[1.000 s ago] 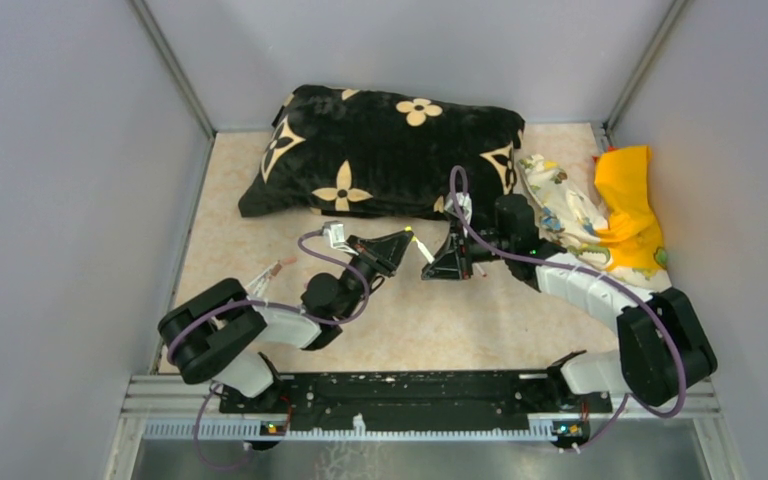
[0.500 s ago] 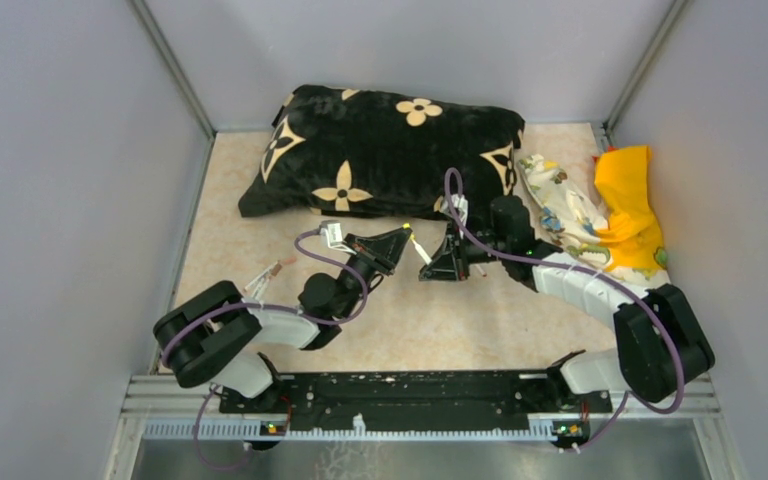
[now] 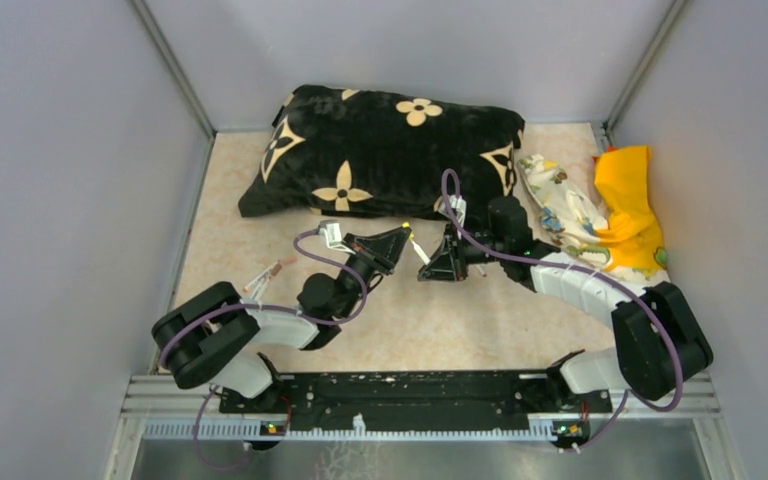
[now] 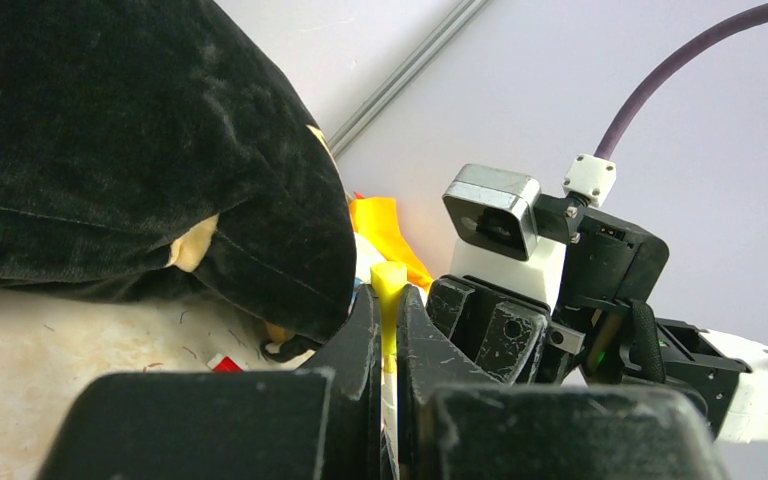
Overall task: Insert the pens into the pen caps
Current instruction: Insert the pen cap onto the pen.
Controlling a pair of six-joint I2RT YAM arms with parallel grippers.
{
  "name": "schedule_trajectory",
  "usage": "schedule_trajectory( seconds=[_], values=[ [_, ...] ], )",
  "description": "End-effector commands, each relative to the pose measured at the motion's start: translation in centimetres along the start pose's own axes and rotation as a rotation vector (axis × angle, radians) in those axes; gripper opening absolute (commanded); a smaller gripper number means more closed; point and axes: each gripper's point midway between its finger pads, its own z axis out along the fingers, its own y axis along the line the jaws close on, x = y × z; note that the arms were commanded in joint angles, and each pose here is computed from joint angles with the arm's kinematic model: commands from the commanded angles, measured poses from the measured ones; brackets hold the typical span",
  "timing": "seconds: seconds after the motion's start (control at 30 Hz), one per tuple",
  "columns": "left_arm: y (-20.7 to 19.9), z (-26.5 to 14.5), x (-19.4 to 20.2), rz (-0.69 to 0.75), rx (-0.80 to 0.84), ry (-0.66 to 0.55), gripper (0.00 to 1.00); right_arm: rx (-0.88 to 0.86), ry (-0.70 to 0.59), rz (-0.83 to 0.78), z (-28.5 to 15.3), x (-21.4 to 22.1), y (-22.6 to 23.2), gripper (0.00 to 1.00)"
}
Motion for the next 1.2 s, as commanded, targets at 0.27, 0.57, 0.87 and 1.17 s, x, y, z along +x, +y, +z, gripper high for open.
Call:
schedule_trajectory(
  seconds=[0.27, 0.57, 0.87, 1.17],
  values=[
    [-4.9, -0.4, -5.3, -0.123, 0.185, -0.203, 0.0, 0.018, -0.009, -0.033, 0.4, -0.8, 0.0, 0.0],
    [-4.2, -0.6, -4.8, -0.132, 0.161, -0.19, 0.0, 0.021, -0.011, -0.037, 0.4, -0.9, 0.0, 0.0],
    [-3.9, -0.6, -4.8, -0.121, 0.148, -0.195, 0.0, -0.019, -0.001, -0.058, 0.3, -0.9, 0.7, 0.0],
    [-4.0, -0.8, -5.3, -0.106, 0.146, -0.21, 0.0, -0.043, 0.014, -0.081, 0.2, -0.7, 1.1, 0.0]
  ],
)
